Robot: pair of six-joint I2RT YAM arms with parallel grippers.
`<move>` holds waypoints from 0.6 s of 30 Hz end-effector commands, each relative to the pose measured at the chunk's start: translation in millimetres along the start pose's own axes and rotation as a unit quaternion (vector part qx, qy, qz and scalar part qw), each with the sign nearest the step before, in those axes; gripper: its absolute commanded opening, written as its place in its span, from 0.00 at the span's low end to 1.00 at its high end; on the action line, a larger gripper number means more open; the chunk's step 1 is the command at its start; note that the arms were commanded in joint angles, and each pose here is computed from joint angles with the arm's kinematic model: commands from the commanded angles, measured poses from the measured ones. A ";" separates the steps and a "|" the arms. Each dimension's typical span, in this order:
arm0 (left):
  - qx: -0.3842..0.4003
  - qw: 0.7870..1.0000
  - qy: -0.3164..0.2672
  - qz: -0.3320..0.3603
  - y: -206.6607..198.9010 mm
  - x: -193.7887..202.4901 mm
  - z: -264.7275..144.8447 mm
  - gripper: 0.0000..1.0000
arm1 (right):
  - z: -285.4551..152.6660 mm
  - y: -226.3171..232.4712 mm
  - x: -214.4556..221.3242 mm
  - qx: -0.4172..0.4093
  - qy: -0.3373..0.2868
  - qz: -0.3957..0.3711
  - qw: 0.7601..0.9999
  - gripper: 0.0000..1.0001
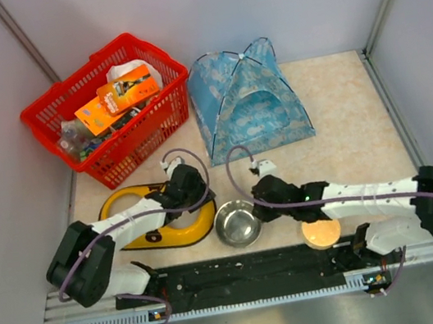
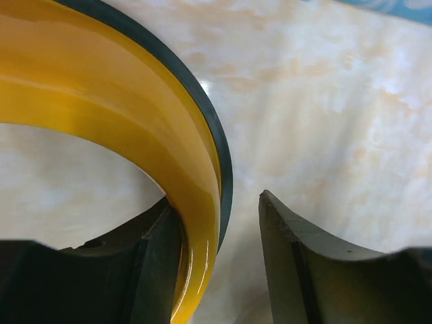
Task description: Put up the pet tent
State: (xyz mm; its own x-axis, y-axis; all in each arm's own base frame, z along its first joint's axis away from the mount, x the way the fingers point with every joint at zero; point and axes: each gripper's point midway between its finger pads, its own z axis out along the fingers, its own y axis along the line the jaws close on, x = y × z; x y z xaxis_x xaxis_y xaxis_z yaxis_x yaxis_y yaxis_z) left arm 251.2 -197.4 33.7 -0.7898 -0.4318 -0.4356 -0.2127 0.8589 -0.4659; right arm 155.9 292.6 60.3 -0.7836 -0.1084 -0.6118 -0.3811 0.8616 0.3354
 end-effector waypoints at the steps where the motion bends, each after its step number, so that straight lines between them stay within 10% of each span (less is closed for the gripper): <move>1: 0.091 0.996 -0.021 0.005 -74.9 -13.2 -3.6 0.52 | -25.1 -39.8 -28.6 0.039 -0.054 0.048 0.997 0.00; 18: 0.092 0.985 -0.137 0.042 -93.9 -69.9 -74.1 0.74 | -56.0 -44.2 -47.1 0.002 -0.071 0.102 0.992 0.00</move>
State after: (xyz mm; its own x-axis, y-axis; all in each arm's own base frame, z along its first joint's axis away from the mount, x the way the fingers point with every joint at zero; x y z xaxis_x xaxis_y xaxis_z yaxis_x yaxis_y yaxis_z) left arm 280.4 -248.3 117.9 -0.7048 -0.4255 -0.5677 -0.0581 0.8321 -0.5516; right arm 180.7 218.8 98.2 -0.7700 0.0906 -0.6316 -0.2083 0.8999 0.3830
